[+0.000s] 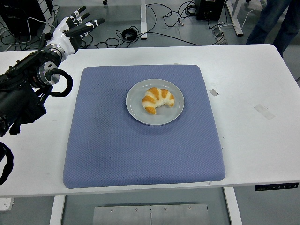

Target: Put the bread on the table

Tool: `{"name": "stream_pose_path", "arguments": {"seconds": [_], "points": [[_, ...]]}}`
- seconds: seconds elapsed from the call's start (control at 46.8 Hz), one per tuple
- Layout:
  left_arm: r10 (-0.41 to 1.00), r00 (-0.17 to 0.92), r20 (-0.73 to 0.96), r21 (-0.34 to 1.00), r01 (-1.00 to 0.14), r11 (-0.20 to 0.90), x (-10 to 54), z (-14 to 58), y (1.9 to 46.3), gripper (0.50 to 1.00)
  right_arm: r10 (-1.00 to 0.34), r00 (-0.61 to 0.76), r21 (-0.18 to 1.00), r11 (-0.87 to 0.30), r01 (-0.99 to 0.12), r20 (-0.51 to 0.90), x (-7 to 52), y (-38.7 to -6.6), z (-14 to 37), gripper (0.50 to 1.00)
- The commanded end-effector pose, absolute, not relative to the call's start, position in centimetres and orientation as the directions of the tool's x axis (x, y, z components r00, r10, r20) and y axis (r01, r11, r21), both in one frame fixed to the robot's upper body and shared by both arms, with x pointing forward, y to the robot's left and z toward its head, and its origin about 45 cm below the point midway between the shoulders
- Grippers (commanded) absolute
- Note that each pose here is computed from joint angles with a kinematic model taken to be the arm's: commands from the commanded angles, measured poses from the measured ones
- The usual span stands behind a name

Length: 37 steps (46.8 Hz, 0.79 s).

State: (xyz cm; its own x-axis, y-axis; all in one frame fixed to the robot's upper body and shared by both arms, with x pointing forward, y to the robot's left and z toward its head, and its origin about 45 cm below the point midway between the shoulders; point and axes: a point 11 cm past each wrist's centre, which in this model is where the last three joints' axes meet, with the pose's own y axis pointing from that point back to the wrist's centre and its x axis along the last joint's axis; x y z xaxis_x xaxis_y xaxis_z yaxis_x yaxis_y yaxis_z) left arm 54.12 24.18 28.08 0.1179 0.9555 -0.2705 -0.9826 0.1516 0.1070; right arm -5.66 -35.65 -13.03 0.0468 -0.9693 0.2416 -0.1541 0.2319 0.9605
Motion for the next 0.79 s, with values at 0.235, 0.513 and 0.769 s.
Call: {"name": "stream_pose_path", "arguments": {"seconds": [0.235, 0.513, 0.769], "points": [[0.973, 0.169, -0.154, 0.124, -0.974, 0.189, 54.3, 28.5, 22.6, 0.971, -0.969, 0.047, 0.96, 0.232, -0.154, 0.242, -5.7, -35.7, -13.0, 1.0], [0.932, 0.339, 0.128, 0.171, -0.933, 0.316, 53.8, 29.9, 20.5, 0.949, -0.969, 0.047, 0.96, 0.232, -0.154, 0.242, -5.7, -35.7, -13.0, 1.0], [0.808, 0.412, 0.42, 0.254, -0.909, 0.331, 53.3, 31.0, 19.1, 0.919, -0.969, 0.047, 0.96, 0.232, -0.154, 0.242, -5.7, -35.7, -13.0, 1.0]]}}
